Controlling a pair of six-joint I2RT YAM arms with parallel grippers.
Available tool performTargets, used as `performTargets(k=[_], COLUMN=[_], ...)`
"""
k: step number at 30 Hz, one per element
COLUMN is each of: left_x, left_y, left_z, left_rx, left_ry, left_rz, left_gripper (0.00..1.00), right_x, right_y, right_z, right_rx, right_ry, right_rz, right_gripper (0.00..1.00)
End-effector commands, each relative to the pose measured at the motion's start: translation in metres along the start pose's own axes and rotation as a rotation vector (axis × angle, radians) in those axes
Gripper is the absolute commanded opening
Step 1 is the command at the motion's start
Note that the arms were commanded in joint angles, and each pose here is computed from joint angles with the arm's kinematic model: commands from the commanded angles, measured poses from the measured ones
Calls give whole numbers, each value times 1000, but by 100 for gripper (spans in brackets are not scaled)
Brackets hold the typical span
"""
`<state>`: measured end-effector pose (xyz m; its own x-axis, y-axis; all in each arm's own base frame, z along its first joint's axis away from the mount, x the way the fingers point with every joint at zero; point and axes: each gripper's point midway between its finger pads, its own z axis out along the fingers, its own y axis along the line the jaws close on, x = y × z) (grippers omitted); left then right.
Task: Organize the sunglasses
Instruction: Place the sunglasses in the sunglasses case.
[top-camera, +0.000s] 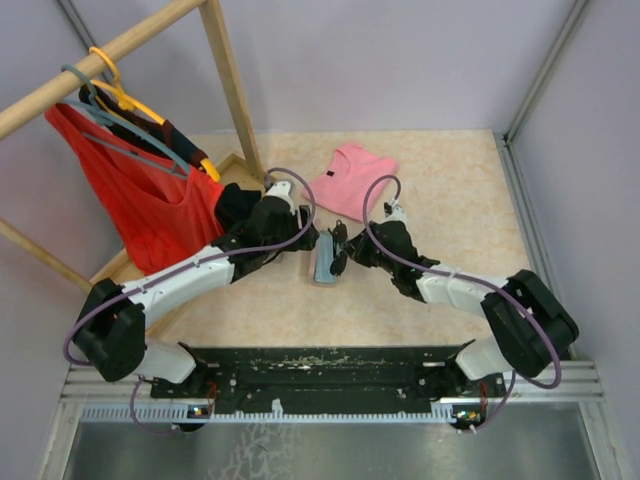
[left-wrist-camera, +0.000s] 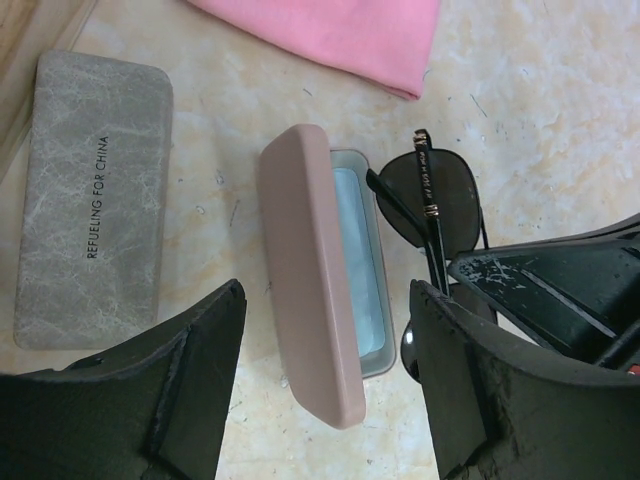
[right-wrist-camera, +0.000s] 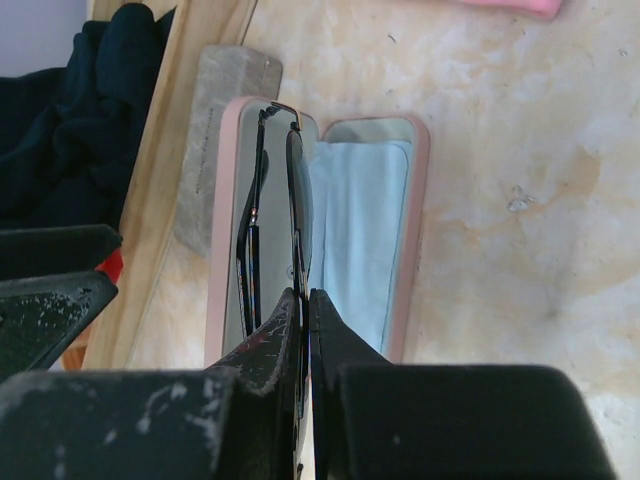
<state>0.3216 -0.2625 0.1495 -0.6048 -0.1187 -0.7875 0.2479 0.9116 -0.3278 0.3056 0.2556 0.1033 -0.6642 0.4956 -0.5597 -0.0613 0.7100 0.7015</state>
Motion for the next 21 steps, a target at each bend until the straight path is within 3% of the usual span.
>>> performTargets(k=[1, 21], left_x=[-4, 15], left_y=[-3, -1], left_z=[3, 9], left_rx=[26, 37], left_ry=[-23, 36], left_rz=[-18, -8], left_gripper=[72, 71], right_x=[-26, 1], right_y=[39, 23], right_z=[15, 47], right_rx=[-105, -56], right_ry=[-91, -46], right_rz=[11, 4], right_gripper=[0, 0])
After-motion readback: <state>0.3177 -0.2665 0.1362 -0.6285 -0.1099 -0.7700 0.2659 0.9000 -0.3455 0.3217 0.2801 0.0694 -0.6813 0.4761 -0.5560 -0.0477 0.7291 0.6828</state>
